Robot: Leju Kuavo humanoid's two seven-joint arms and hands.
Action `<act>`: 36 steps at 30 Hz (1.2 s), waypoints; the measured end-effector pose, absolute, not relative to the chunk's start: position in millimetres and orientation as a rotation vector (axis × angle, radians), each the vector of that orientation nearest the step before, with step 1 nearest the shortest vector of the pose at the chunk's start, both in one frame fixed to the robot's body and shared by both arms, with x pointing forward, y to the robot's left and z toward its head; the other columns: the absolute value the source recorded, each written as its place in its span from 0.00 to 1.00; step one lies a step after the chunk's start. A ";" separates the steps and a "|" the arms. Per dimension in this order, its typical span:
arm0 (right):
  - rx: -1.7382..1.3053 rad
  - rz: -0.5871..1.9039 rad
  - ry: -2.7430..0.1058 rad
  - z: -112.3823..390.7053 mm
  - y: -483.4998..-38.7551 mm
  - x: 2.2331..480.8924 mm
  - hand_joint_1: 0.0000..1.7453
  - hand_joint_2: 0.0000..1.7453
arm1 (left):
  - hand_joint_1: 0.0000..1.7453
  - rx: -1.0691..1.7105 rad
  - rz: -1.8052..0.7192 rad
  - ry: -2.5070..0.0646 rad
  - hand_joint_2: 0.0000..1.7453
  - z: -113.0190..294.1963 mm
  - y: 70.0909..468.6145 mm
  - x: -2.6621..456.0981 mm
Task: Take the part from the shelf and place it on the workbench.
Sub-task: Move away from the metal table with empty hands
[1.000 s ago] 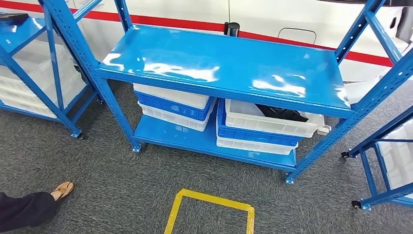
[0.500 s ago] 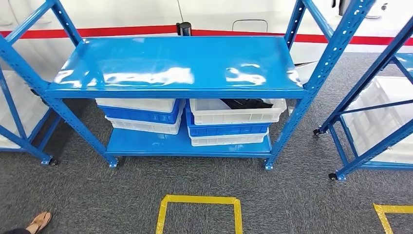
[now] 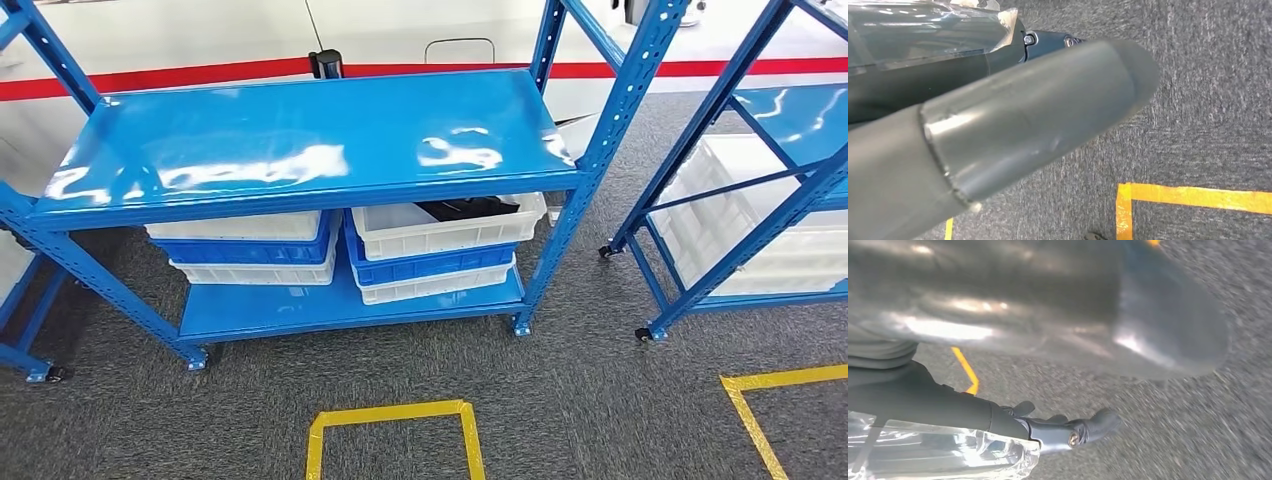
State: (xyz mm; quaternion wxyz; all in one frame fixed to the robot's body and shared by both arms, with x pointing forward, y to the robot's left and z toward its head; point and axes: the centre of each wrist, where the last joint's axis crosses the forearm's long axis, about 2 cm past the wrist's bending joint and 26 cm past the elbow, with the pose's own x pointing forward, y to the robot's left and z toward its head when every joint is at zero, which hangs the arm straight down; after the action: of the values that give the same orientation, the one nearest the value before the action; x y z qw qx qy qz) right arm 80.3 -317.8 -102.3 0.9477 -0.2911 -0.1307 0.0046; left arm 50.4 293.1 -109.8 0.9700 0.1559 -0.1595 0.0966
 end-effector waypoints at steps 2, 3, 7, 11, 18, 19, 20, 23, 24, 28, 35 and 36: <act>-0.593 0.018 -0.260 -102.8 -316.4 77.9 0.00 0.00 | 0.00 0.310 0.192 -0.327 0.00 -109.8 292.5 50.4; -0.594 0.022 -0.258 -102.8 -316.4 77.3 0.00 0.00 | 0.00 0.308 0.192 -0.328 0.00 -109.8 292.3 50.5; -0.597 0.034 -0.249 -102.8 -316.8 77.3 0.00 0.00 | 0.00 0.303 0.194 -0.327 0.00 -109.8 291.1 50.4; -0.599 0.044 -0.246 -102.7 -317.4 78.0 0.00 0.00 | 0.00 0.304 0.197 -0.324 0.00 -109.7 290.6 51.0; -0.607 0.073 -0.250 -100.8 -318.6 87.6 0.00 0.00 | 0.00 0.303 0.210 -0.312 0.75 -109.8 284.6 49.7; -0.608 0.075 -0.249 -100.7 -319.0 87.8 0.00 0.00 | 0.00 0.302 0.211 -0.312 1.00 -109.7 283.9 49.7; -0.609 0.076 -0.248 -100.7 -319.6 88.0 0.00 0.00 | 0.00 0.301 0.211 -0.313 1.00 -109.7 283.4 49.7; -0.609 0.073 -0.249 -100.2 -319.5 90.1 0.00 0.00 | 0.00 0.303 0.206 -0.318 1.00 -109.7 284.3 50.1; -0.608 0.070 -0.250 -100.2 -319.3 90.6 0.00 0.00 | 0.00 0.303 0.203 -0.319 1.00 -109.7 284.5 50.2; -0.609 0.063 -0.245 -100.5 -320.5 88.6 0.00 0.00 | 0.00 0.300 0.194 -0.322 1.00 -109.7 282.9 50.0; -0.609 0.063 -0.247 -101.1 -321.3 85.4 0.00 0.00 | 0.00 0.299 0.190 -0.323 1.00 -109.7 282.6 49.9; -0.609 0.063 -0.247 -101.1 -321.2 85.2 0.00 0.00 | 0.00 0.300 0.190 -0.323 1.00 -109.7 282.9 50.1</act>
State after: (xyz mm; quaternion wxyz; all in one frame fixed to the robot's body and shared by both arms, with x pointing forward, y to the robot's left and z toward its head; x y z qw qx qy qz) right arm 85.2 -321.2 -101.1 0.9460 -0.2991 -0.1211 0.0310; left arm 50.1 282.9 -109.7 0.9713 0.1485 -0.1600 0.0940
